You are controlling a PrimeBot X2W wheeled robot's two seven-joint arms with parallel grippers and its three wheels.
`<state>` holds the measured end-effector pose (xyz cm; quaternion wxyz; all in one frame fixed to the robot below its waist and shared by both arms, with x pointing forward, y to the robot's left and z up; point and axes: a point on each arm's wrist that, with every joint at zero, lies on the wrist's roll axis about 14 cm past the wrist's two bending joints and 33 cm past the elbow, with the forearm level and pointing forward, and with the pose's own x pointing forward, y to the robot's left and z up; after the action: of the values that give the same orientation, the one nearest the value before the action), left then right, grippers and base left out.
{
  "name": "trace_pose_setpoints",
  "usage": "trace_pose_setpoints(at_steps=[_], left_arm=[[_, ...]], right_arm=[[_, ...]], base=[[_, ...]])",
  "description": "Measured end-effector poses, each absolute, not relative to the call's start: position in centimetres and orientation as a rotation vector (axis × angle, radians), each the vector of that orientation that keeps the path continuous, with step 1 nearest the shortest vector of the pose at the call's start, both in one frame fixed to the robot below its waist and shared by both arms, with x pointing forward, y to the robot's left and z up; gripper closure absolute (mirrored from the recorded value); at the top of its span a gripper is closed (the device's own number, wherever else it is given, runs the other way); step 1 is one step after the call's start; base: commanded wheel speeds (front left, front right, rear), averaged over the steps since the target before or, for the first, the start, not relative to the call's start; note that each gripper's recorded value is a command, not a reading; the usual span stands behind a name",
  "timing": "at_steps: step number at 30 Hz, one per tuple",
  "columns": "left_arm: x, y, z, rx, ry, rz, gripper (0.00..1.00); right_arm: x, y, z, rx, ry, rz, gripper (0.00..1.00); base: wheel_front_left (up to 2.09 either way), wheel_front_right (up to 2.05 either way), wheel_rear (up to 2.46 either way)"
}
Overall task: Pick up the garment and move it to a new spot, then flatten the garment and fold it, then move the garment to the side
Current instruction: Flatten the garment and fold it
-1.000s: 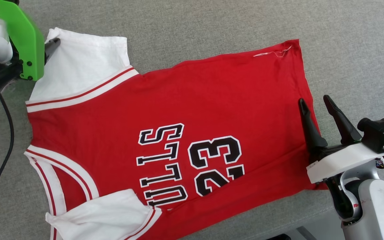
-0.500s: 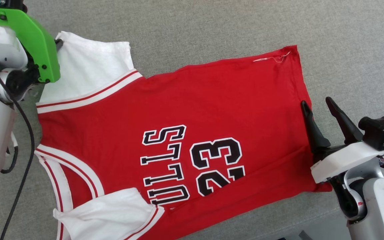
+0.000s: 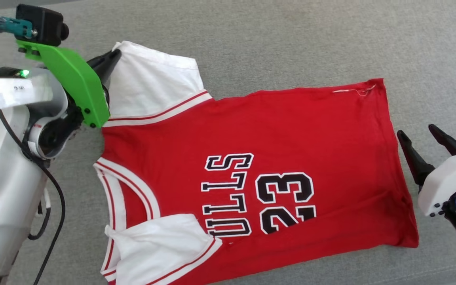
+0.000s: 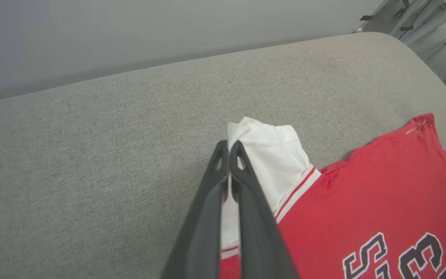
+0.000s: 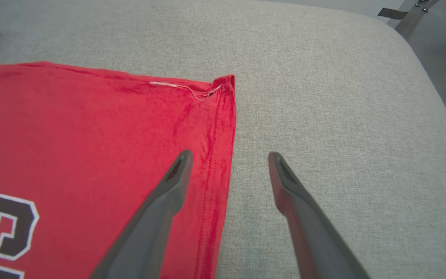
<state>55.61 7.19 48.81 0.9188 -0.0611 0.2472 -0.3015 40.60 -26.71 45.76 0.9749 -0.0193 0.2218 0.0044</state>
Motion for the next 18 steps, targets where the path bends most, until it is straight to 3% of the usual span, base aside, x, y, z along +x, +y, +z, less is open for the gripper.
trace_pose_setpoints(at_steps=[18], left_arm=[[50.1,9.1,51.5,-0.136,0.374,-0.607,1.0]], right_arm=[[47.3,-26.3,42.6,-0.169,0.799,0.105,0.0]], base=[[0.0,0.0,0.0]])
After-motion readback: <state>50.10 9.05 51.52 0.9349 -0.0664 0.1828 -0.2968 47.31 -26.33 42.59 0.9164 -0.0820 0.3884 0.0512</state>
